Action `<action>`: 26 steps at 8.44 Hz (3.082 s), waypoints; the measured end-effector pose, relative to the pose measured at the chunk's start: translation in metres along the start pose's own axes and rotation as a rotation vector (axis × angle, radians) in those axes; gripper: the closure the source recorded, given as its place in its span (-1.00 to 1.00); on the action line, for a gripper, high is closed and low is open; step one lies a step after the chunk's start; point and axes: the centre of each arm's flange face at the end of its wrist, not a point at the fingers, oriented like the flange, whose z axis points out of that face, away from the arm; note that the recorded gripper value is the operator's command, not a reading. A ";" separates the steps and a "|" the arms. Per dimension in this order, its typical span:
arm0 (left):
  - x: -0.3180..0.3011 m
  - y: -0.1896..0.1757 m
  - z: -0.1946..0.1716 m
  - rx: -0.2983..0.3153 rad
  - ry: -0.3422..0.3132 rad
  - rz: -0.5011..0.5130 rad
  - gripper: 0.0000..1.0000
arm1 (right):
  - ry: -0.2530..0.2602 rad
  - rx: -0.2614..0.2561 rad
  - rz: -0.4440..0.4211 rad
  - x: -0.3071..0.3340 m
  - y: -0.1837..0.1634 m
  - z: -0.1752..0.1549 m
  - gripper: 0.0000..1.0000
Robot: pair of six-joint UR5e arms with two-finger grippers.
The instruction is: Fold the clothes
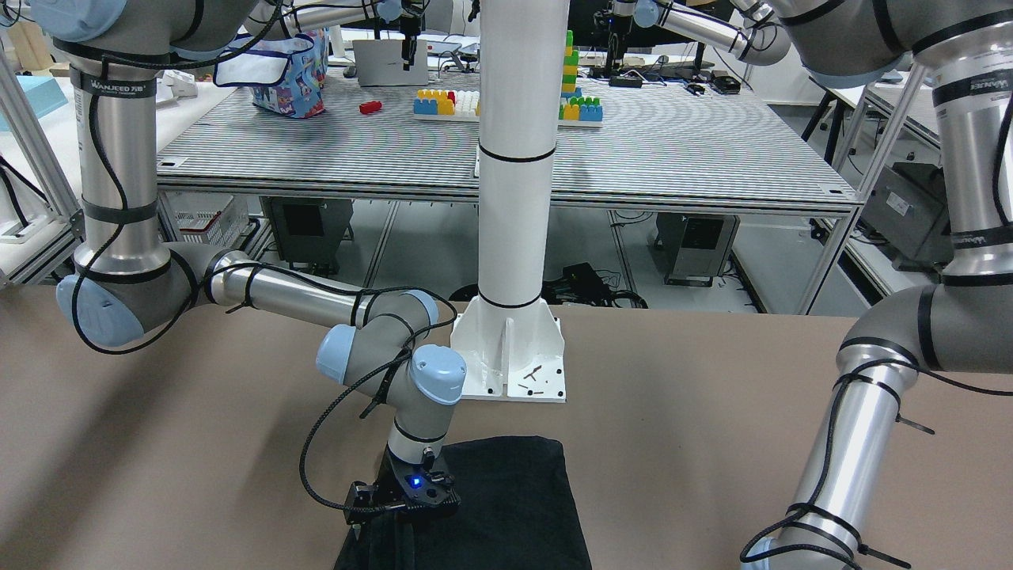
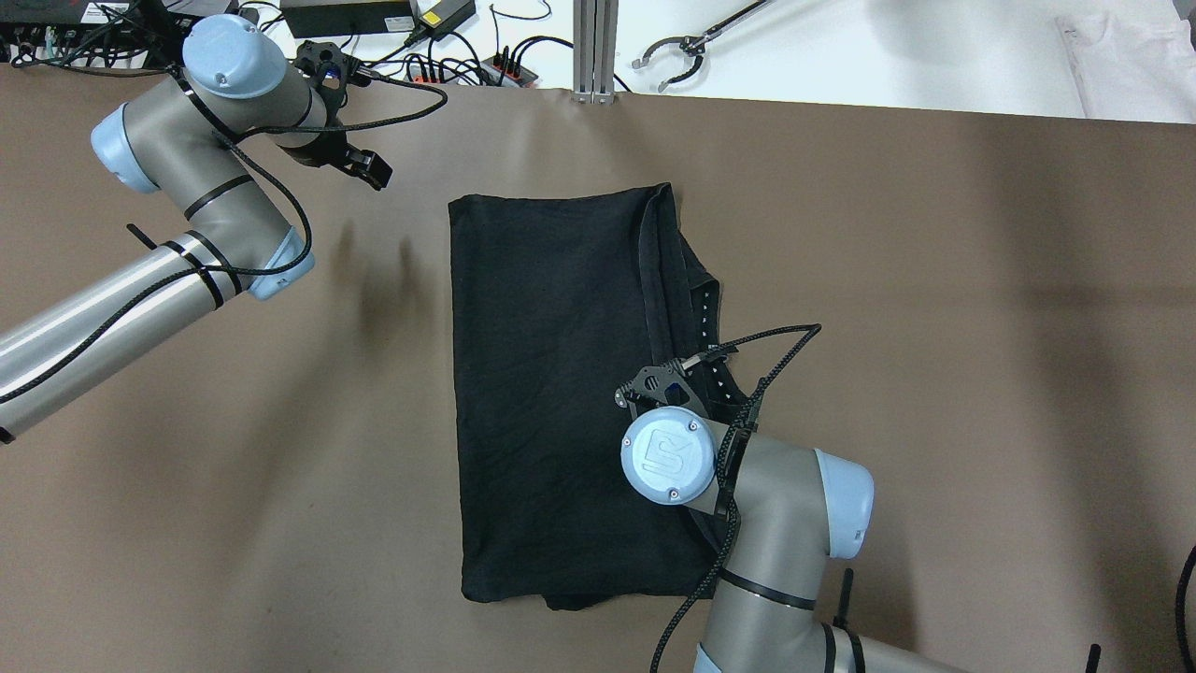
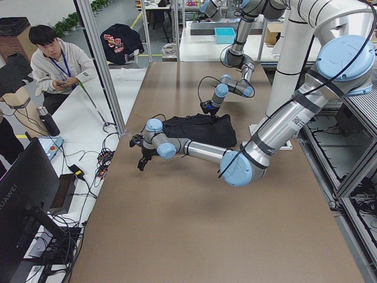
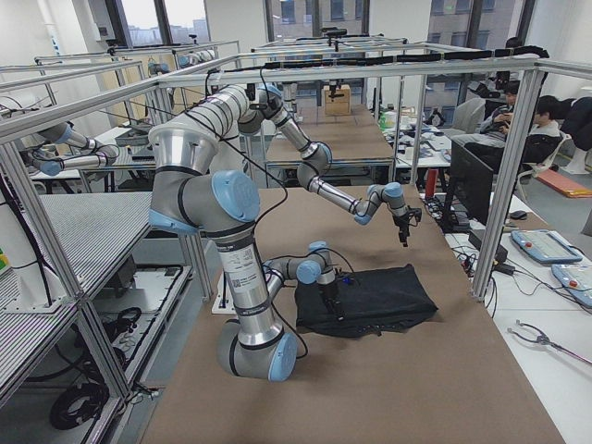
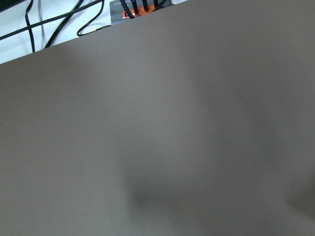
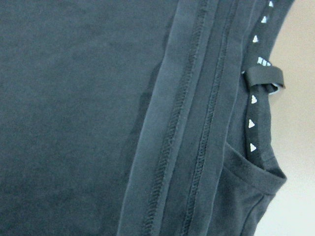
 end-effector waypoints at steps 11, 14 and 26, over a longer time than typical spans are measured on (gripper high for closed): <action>0.000 0.001 -0.002 0.003 0.004 0.001 -1.00 | -0.001 0.047 0.053 0.075 -0.082 -0.028 -0.87; 0.001 0.001 -0.002 0.004 0.005 0.001 -1.00 | -0.029 0.076 0.104 0.026 -0.146 -0.026 -0.87; 0.001 0.001 -0.002 0.002 0.007 0.001 -1.00 | 0.058 0.061 0.076 0.080 -0.209 0.045 -0.88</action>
